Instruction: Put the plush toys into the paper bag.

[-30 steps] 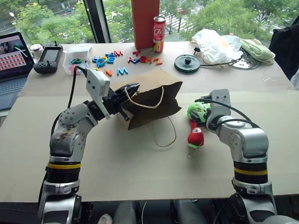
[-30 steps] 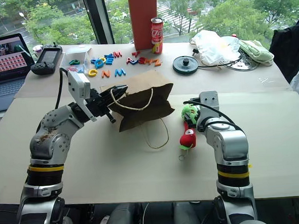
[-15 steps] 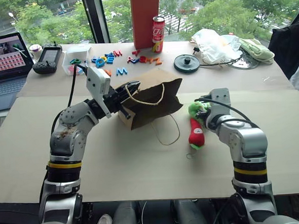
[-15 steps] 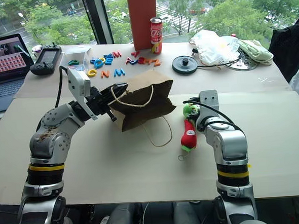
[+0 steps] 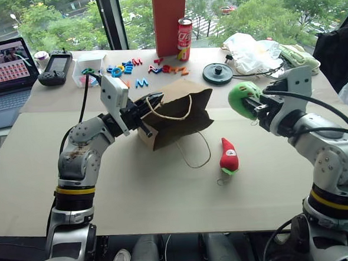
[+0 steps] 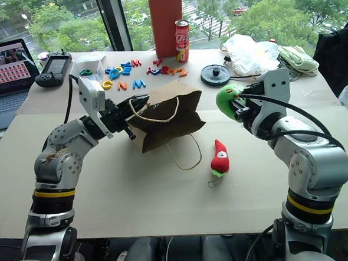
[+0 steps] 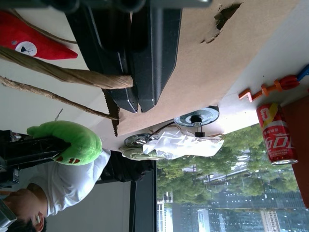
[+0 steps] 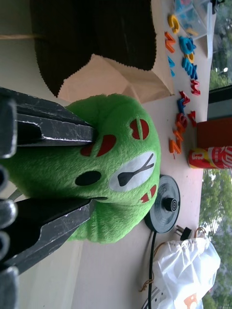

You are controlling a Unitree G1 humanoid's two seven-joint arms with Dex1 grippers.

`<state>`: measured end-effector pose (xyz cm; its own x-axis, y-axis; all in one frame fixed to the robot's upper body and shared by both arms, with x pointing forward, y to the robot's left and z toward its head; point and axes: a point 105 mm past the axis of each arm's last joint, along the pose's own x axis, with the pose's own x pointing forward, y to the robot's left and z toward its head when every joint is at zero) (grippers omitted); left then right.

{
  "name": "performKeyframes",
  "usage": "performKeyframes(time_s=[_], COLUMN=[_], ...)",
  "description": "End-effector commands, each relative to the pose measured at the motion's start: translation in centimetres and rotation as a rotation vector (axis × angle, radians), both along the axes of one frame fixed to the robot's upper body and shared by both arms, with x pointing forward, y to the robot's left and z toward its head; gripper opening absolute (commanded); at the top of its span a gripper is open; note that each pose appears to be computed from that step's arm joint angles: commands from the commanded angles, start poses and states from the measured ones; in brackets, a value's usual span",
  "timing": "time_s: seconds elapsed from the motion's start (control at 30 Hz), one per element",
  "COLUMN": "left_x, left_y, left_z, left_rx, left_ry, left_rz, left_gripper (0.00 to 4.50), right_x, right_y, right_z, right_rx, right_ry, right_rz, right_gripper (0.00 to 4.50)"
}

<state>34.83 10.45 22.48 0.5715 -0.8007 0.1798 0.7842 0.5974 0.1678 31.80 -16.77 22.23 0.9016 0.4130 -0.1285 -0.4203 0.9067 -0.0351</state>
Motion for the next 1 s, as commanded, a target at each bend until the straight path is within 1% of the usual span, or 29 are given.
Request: performKeyframes(time_s=[0.03,0.17,0.27,0.33,0.47,0.57,0.63,0.7,0.8,0.83,0.93,1.0], left_x=[-0.2,-0.2,-0.2,-0.3,-0.3,-0.4,-0.5,-0.5,-0.7,-0.7,-0.7,-0.8], left_y=[-0.1,-0.1,-0.2,-0.2,-0.4,-0.6,-0.8,-0.9,-1.1,-1.1,-1.2,-1.2], left_z=[1.4,1.3,1.3,1.3,1.2,1.2,1.2,1.1,1.1,1.1,1.1,1.1], left_rx=[-0.017,-0.016,-0.016,-0.016,-0.014,-0.013,-0.012,-0.011,-0.006,-0.004,0.001,0.003], left_ry=[-0.042,-0.039,-0.039,-0.038,-0.037,-0.036,-0.035,-0.035,-0.036,-0.037,-0.038,-0.039], left_rz=[-0.014,-0.018,-0.020,-0.023,-0.032,-0.039,-0.050,-0.054,-0.067,-0.071,-0.075,-0.077], left_gripper=[0.00,0.00,0.00,0.00,0.00,0.00,0.00,0.00,0.00,0.00,0.00,0.00], right_x=[-2.7,-4.2,-4.3,-3.4,-0.1,1.4,3.6,4.7,6.8,7.4,8.0,8.2], right_y=[2.9,5.4,7.2,8.1,8.9,9.6,10.4,11.1,12.0,12.1,12.2,12.0], right_z=[0.6,-0.5,-0.9,-1.1,-1.3,-1.1,-0.3,-0.2,0.0,0.1,0.4,0.2], right_rx=[-0.052,-0.099,-0.115,-0.122,-0.137,-0.146,-0.107,-0.115,-0.072,-0.060,0.002,0.022], right_ry=[-0.002,0.040,0.047,0.056,0.067,0.060,0.044,0.043,0.033,0.030,0.025,0.030], right_rz=[0.208,0.338,0.388,0.378,0.263,0.226,0.157,0.125,0.035,0.003,-0.045,-0.074], right_gripper=[1.45,1.45,1.45,1.45,1.45,1.45,1.45,1.45,1.45,1.45,1.45,1.99])
